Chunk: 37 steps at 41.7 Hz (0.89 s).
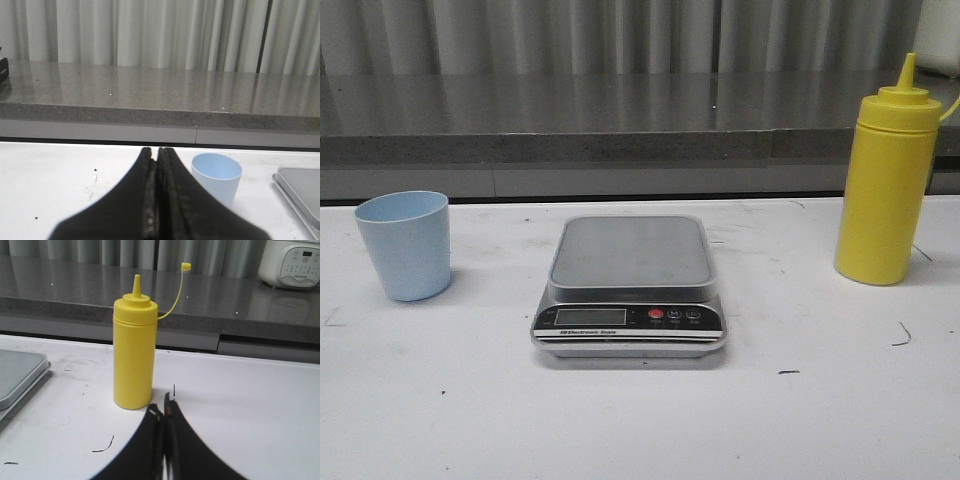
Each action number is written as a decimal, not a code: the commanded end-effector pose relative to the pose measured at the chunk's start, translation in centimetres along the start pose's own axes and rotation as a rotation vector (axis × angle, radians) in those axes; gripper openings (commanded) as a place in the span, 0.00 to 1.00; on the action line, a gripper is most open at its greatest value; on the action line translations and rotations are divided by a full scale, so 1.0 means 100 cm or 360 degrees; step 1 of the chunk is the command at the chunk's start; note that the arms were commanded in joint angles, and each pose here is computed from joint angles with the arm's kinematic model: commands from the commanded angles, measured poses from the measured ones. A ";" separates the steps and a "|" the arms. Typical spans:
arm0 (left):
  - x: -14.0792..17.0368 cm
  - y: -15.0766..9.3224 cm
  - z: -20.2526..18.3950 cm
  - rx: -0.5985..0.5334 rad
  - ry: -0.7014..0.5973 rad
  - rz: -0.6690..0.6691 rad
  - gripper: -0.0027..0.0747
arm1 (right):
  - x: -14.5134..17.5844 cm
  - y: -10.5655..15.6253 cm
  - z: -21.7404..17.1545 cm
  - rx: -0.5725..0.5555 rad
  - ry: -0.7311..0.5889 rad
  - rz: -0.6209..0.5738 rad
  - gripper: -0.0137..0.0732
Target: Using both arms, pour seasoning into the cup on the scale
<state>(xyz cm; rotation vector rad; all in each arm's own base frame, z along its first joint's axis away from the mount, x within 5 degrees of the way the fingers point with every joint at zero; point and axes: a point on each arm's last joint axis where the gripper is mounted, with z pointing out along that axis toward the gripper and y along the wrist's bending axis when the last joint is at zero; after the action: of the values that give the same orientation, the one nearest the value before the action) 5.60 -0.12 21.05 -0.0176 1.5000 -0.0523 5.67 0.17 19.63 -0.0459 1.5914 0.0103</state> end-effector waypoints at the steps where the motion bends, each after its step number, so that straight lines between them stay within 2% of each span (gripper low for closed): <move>1: 0.000 0.000 -0.001 -0.0003 -0.0118 -0.0012 0.01 | -0.010 0.000 -0.002 0.0002 -0.0158 -0.0021 0.08; 30: 0.000 0.000 -0.001 -0.0003 -0.0118 -0.0012 0.01 | -0.010 0.000 -0.002 0.0002 -0.0158 -0.0021 0.08; 37: -0.004 0.000 -0.001 -0.0003 -0.0172 -0.0014 0.01 | -0.013 0.000 -0.002 -0.0001 -0.0201 -0.0021 0.08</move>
<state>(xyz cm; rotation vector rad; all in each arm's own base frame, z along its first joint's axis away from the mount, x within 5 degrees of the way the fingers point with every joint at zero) 5.59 -0.11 21.15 -0.0179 1.4886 -0.0521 5.67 0.17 19.65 -0.0460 1.5893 0.0105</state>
